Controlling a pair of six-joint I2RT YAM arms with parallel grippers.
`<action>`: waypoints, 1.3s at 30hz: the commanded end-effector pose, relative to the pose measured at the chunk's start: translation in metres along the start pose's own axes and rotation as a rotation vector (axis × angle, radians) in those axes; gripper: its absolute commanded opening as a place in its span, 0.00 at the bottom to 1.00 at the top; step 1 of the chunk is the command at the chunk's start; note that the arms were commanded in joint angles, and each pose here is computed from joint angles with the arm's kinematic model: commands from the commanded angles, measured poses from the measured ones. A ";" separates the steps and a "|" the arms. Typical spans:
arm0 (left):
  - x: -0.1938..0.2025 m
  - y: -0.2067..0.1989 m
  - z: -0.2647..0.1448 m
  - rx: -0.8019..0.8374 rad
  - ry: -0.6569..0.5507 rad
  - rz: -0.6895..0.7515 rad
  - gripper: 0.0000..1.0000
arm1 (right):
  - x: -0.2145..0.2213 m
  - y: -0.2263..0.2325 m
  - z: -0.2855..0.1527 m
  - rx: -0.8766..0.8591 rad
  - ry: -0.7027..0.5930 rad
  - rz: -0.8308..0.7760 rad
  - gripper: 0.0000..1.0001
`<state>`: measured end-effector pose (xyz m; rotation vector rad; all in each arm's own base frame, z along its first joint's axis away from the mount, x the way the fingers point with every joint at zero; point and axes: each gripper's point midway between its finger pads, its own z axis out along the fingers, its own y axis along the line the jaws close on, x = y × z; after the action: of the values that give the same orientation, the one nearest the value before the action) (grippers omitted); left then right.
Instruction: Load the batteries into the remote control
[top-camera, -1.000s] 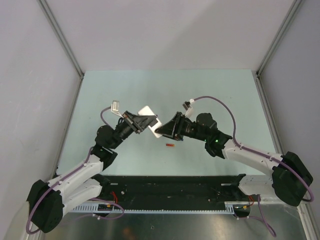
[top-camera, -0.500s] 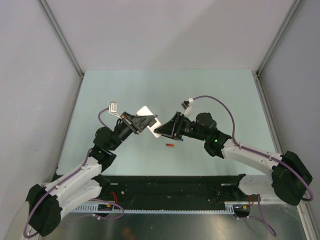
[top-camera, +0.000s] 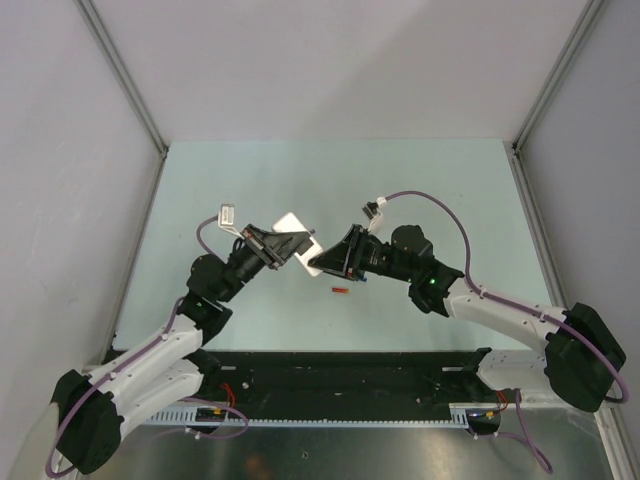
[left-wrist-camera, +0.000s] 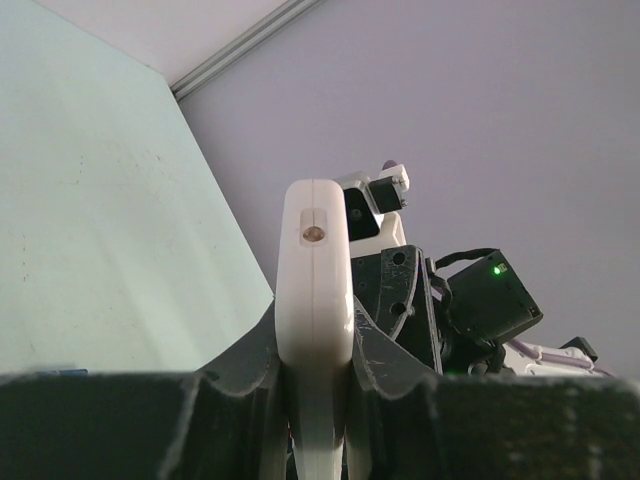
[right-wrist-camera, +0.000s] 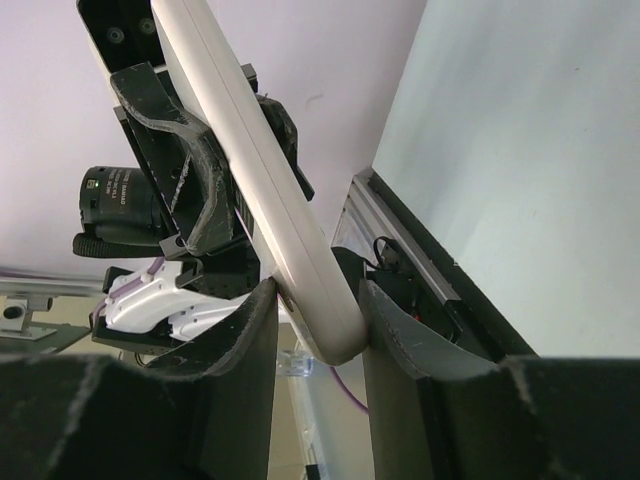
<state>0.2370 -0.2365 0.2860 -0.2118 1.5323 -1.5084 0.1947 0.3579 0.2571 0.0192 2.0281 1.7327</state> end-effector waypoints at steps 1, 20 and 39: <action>-0.025 -0.036 0.005 0.094 -0.074 0.037 0.00 | -0.001 -0.014 -0.003 0.081 -0.002 -0.044 0.30; -0.045 -0.033 0.004 0.094 -0.061 -0.020 0.00 | 0.012 -0.024 -0.015 0.087 0.050 -0.129 0.25; -0.022 -0.021 -0.004 0.093 0.028 -0.030 0.52 | 0.005 0.011 -0.006 -0.083 0.028 -0.128 0.00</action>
<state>0.2342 -0.2324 0.2924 -0.1755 1.5772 -1.6243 0.1830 0.3554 0.2673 -0.1392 1.9597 1.7307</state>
